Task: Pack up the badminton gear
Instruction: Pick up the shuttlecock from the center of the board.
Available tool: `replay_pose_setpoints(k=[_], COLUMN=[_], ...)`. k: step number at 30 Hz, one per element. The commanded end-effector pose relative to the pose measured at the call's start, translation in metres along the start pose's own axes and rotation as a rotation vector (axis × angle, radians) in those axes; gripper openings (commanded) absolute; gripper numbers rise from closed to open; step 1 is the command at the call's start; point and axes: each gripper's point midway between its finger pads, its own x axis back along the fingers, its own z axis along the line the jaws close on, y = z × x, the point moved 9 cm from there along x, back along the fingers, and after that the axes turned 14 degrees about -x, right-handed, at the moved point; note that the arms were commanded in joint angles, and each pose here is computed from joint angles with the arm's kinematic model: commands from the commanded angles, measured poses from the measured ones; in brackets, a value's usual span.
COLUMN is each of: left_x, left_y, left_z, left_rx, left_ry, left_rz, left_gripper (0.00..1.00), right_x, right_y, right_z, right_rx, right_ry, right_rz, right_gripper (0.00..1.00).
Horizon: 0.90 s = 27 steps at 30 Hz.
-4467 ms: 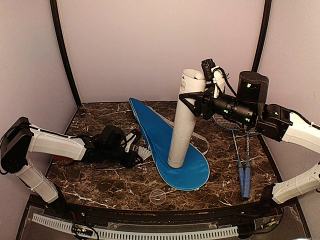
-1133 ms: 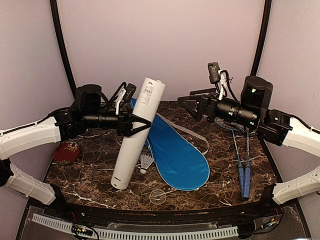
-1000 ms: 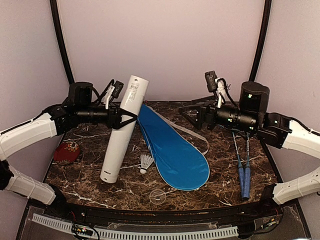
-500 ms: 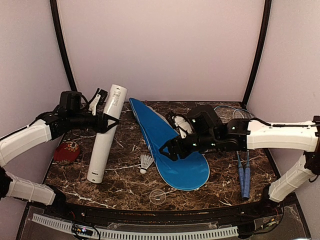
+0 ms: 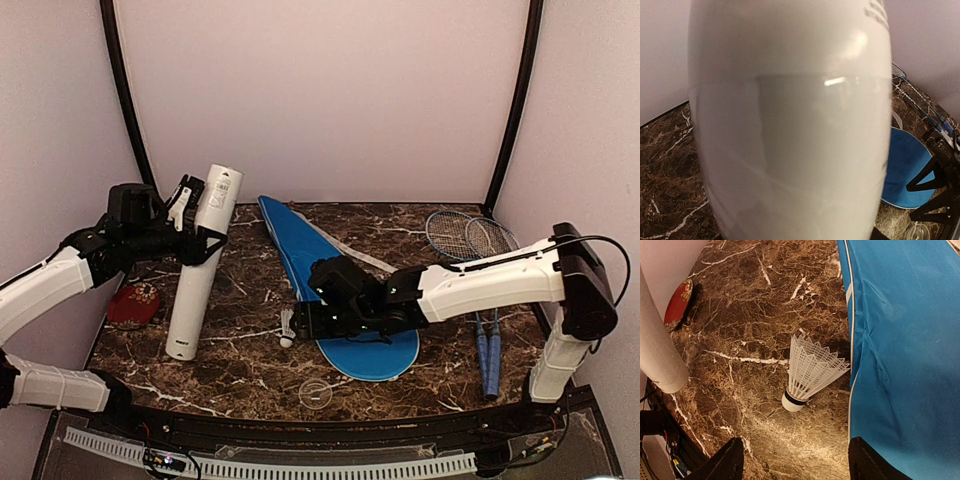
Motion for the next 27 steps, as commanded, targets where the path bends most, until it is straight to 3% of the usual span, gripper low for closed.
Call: replay_pose_setpoints(k=[1, 6, 16, 21, 27], left_x=[0.011, 0.013, 0.016, 0.016, 0.017], left_y=[0.008, 0.009, 0.010, 0.010, 0.010], left_z=[0.001, 0.001, 0.002, 0.002, 0.002], left_rx=[-0.032, -0.033, -0.034, -0.030, -0.031], left_ry=[0.038, 0.045, 0.061, 0.065, 0.063], left_rz=[-0.062, -0.066, -0.069, -0.066, -0.067], left_gripper=[0.56, 0.56, 0.56, 0.56, 0.56], right_x=[-0.011, -0.025, -0.052, -0.071, -0.084], right_y=[0.000, 0.001, -0.020, -0.033, -0.032], right_z=[0.019, 0.027, 0.031, 0.028, 0.032], right_rx=[-0.070, -0.046, -0.009, -0.015, 0.015], right_ry=[-0.012, -0.085, -0.179, -0.186, -0.213], right_rz=[-0.041, -0.093, -0.093, -0.041, -0.064], right_gripper=[0.72, 0.69, 0.51, 0.51, 0.50])
